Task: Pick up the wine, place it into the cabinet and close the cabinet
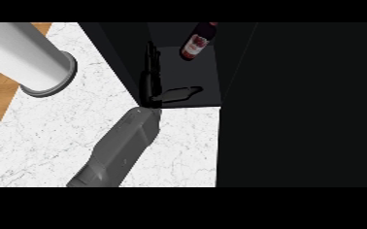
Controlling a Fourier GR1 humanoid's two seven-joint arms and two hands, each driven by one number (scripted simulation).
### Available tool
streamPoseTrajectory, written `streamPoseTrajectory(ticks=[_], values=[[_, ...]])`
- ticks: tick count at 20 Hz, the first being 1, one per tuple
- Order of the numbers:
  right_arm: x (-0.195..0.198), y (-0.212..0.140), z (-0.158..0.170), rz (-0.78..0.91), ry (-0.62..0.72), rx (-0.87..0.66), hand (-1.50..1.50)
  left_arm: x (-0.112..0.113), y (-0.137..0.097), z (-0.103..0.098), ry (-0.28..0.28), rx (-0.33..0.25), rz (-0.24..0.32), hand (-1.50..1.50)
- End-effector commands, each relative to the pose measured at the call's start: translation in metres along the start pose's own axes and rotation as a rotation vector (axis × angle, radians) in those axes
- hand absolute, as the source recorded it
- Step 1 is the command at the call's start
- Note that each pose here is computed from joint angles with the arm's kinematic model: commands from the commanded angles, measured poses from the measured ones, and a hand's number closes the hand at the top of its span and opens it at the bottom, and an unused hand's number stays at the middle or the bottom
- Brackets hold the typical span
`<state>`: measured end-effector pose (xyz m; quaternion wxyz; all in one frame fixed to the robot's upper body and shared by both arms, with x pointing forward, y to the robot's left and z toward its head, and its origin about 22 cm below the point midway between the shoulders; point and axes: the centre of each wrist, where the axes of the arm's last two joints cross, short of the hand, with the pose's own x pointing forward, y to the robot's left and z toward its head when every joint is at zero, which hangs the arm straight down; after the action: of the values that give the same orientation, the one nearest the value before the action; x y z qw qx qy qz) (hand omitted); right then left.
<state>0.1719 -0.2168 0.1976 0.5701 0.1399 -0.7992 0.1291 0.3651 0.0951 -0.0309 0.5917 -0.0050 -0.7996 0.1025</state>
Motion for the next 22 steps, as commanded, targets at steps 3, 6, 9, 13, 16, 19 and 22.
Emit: streamPoseTrajectory(ticks=[3, 6, 9, 13, 16, 19, 22], values=[[0.023, 0.008, 0.023, 0.013, -0.026, -0.02, -1.5, 0.018, -0.035, 0.045, 0.018, -0.012, 0.008, -1.5], [0.018, -0.007, 0.015, 0.026, -0.025, -0.033, -1.5, 0.013, -0.027, 0.073, 0.003, -0.038, -0.006, -1.5], [0.017, -0.009, 0.025, 0.045, -0.042, -0.042, -1.5, 0.018, -0.027, 0.09, -0.036, -0.024, -0.017, -1.5], [0.012, -0.014, 0.019, 0.043, -0.024, -0.031, -1.5, 0.039, -0.039, 0.113, -0.03, -0.043, 0.043, -1.5], [0.021, 0.0, 0.024, 0.033, -0.04, -0.045, -1.5, 0.068, -0.032, 0.125, -0.041, -0.061, 0.083, -1.5], [0.031, 0.005, 0.033, 0.026, -0.056, -0.029, -1.5, 0.064, -0.044, 0.147, -0.034, -0.01, 0.084, -1.5], [0.011, -0.003, 0.024, 0.041, -0.043, -0.058, -1.5, 0.08, -0.022, 0.163, -0.031, 0.02, 0.046, -1.5]])
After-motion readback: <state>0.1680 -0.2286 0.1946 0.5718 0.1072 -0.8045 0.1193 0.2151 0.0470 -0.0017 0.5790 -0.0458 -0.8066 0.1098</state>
